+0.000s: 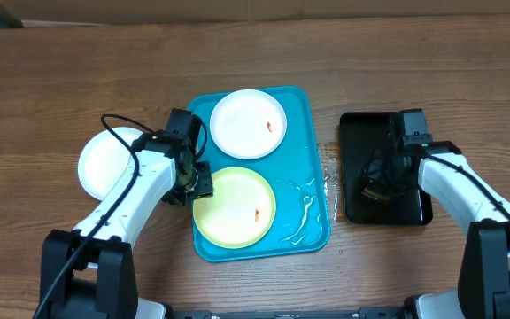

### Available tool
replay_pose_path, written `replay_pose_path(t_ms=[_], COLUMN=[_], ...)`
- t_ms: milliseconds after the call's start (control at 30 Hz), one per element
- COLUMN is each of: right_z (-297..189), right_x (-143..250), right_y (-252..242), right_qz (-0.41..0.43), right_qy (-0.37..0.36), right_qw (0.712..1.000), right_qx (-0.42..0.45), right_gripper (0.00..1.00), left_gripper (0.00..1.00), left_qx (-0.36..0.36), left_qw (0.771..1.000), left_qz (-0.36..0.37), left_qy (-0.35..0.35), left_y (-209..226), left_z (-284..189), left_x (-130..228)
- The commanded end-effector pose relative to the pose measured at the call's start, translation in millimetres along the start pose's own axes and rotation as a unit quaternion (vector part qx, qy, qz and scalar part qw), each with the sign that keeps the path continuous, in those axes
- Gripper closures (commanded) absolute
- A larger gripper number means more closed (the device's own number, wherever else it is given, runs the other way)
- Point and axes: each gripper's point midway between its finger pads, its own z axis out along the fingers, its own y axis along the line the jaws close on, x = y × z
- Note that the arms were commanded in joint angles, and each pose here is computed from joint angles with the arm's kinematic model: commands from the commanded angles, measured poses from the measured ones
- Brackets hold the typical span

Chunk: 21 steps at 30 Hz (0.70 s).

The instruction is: Clean dirty plates on tray and stack at the side

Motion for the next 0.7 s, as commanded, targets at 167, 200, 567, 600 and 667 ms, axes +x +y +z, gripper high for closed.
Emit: replay_pose_path(t_ms=[167,200,567,600,667], right_z=[20.3,21.6,21.0,20.8,19.3], right_x=[13.9,17.1,28.1,28.6,29.4], right_y=[-9.9,-11.0,-15.3,-15.4,-14.7], right_qz=[-0.002,-0.002,-0.003,-0.003,-0.003], right_qy=[0.032,0.039,0.063,0.064,0.068], right_qw=[0.999,0.999,0.997,0.997,0.997], right_qx=[0.026,0.028,0.036,0.036,0.035], right_gripper=[0.89,0.81,0.96,0.96,0.96], left_gripper=[0.36,0.34,0.37,0.37,0.37], left_qx=[0.004,0.007,0.032,0.029,0.020], left_qw=[0.998,0.997,0.989,0.989,0.989], left_qz=[0.059,0.067,0.145,0.145,0.144], left_qy=[-0.021,-0.025,-0.026,-0.021,-0.011], left_y=[-4.0,-5.3,-16.9,-15.9,-13.1], left_z=[3.6,3.5,13.0,16.6,24.4], left_x=[-10.8,-12.7,-18.1,-17.2,-16.3])
